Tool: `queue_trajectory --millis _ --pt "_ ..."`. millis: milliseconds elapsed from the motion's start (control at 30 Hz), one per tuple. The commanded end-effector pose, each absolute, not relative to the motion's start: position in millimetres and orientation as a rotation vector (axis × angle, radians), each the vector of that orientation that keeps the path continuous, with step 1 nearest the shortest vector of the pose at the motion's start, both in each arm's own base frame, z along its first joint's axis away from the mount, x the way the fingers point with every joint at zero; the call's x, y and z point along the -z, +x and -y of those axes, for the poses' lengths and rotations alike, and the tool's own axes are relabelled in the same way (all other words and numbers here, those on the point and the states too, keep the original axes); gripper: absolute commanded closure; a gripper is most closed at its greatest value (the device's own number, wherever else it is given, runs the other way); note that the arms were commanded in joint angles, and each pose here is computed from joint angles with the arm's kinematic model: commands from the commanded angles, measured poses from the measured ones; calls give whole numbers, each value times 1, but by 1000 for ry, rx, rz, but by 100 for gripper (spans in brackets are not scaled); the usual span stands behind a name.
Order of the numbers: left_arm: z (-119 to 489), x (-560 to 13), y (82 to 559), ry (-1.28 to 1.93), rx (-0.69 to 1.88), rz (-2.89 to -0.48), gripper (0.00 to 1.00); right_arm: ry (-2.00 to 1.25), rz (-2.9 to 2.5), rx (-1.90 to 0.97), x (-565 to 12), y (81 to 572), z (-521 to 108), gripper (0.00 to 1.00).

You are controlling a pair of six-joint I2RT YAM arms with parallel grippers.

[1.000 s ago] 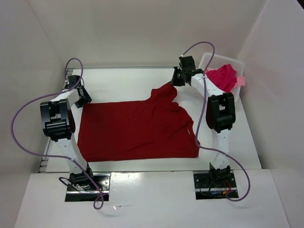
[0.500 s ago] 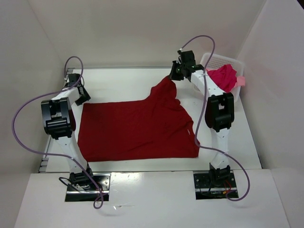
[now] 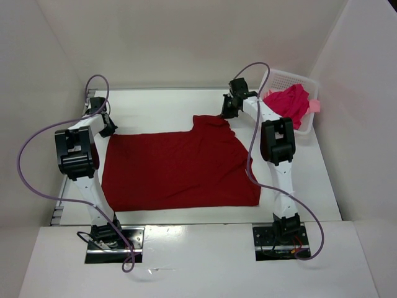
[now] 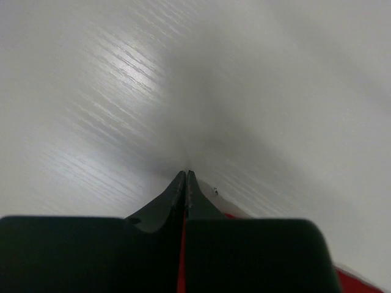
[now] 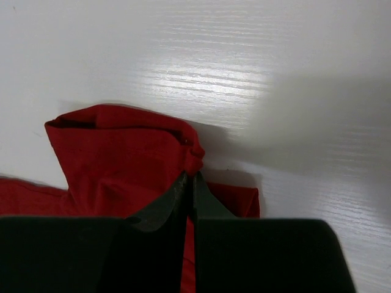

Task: Fold and stack the t-shirts
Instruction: Grap the side of the flattened tshirt furthest away from the robot with both arms

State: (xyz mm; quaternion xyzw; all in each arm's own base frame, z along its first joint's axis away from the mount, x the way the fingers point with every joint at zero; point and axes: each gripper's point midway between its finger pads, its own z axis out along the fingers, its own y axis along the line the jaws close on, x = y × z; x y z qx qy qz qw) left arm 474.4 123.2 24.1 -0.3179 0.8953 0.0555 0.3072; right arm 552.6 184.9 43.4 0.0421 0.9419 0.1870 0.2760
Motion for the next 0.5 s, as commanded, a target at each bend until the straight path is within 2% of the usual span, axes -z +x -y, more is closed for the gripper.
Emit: queue_trajectory --millis 0,233,333,467 --pt "-126 -45 485 -835 -123 -2311 100 95 -2445 -513 -83 560 -183 92" --pt "-116 -99 459 -805 -85 -2223 100 84 -2386 -555 -121 534 -180 92" --pt "-110 -97 438 -804 -76 -2238 100 87 -2403 -552 -120 517 -176 92" --pt "-106 -112 417 -800 -52 -2212 100 88 -2350 -567 -152 496 -172 92"
